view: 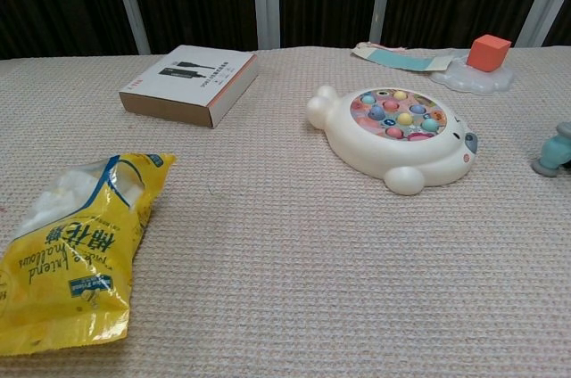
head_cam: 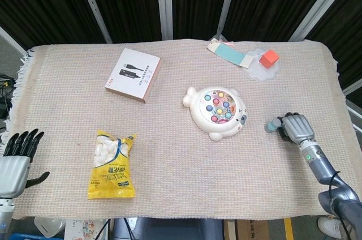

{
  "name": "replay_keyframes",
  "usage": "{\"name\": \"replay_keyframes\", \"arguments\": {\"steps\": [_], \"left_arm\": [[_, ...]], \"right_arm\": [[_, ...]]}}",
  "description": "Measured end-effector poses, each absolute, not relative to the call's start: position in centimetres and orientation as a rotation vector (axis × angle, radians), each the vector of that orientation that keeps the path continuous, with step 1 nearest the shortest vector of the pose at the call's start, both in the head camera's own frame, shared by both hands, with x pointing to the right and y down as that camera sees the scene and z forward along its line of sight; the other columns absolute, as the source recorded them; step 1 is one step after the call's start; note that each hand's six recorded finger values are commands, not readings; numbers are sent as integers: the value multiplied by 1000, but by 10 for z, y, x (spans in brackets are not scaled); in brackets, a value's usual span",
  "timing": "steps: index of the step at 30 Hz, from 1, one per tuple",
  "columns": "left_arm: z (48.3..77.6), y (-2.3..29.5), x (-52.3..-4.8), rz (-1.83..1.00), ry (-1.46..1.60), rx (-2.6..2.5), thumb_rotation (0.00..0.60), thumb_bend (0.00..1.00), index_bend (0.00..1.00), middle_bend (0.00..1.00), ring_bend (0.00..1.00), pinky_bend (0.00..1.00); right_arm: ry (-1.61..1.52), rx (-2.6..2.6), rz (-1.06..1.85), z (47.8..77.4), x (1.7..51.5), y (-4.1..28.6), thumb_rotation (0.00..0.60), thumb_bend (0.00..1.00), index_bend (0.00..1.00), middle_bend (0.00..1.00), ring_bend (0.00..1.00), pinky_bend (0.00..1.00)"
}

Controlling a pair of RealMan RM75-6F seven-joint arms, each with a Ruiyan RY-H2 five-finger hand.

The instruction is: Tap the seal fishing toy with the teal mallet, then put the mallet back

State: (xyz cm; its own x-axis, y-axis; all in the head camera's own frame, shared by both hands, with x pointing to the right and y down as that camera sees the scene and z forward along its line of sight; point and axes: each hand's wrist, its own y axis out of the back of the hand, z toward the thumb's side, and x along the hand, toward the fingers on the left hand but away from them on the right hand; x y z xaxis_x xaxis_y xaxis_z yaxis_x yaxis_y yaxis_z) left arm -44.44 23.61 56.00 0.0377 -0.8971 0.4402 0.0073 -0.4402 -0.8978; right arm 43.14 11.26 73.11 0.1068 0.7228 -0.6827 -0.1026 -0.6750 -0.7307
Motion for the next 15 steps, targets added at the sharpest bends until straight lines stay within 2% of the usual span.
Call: {"name": "replay_keyframes", "arguments": {"steps": [6, 15], "left_arm": [[561, 235, -444, -1506, 929, -1558, 600, 133, 0, 0, 0, 0], [563, 235, -445, -1512, 927, -1560, 600, 133, 0, 0, 0, 0]], "right_arm": [[-571, -1751, 1673, 726, 429, 105, 600, 351, 350, 413, 223, 232], [-527, -1730, 1717, 724, 426, 104, 600, 337, 331, 403, 212, 219]]}}
